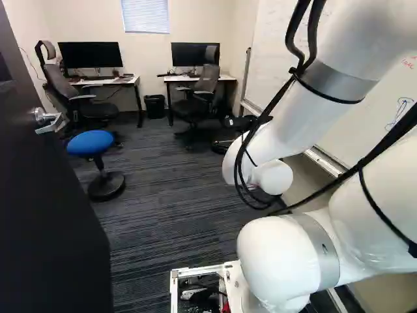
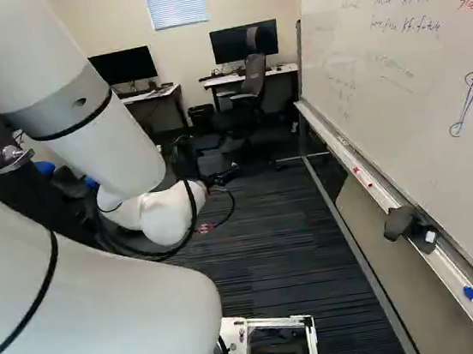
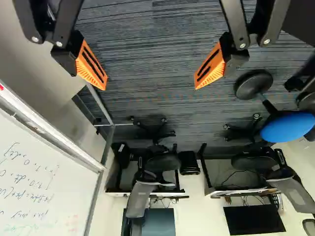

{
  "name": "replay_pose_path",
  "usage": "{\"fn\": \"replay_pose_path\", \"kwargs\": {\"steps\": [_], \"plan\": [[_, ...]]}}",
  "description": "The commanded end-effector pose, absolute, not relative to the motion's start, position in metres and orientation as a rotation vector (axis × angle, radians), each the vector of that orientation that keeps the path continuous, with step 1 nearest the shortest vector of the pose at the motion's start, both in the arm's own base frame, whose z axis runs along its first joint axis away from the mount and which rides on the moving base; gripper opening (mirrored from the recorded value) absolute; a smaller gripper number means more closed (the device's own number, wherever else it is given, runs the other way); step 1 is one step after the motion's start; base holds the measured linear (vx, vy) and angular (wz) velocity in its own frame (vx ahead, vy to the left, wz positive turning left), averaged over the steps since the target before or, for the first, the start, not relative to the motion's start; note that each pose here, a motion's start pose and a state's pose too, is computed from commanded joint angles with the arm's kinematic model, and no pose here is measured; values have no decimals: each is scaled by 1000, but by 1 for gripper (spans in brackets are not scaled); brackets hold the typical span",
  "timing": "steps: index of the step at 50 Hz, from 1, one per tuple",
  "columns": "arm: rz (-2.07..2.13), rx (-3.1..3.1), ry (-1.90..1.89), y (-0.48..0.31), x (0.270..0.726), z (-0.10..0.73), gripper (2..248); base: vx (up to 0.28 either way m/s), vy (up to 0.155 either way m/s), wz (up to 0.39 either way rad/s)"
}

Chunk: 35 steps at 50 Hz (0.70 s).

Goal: Open the door and move inside

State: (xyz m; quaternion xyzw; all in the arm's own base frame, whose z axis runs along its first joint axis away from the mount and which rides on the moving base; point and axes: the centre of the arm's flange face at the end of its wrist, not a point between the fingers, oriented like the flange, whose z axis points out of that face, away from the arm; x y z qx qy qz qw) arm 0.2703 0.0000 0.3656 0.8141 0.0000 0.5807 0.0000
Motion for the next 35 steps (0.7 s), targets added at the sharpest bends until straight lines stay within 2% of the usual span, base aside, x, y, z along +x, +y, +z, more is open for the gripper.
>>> {"fn": "replay_pose_path", "kwargs": {"steps": [35], "plan": [[1824, 2558, 0, 0, 270, 366, 247, 173, 8, -11]]}}
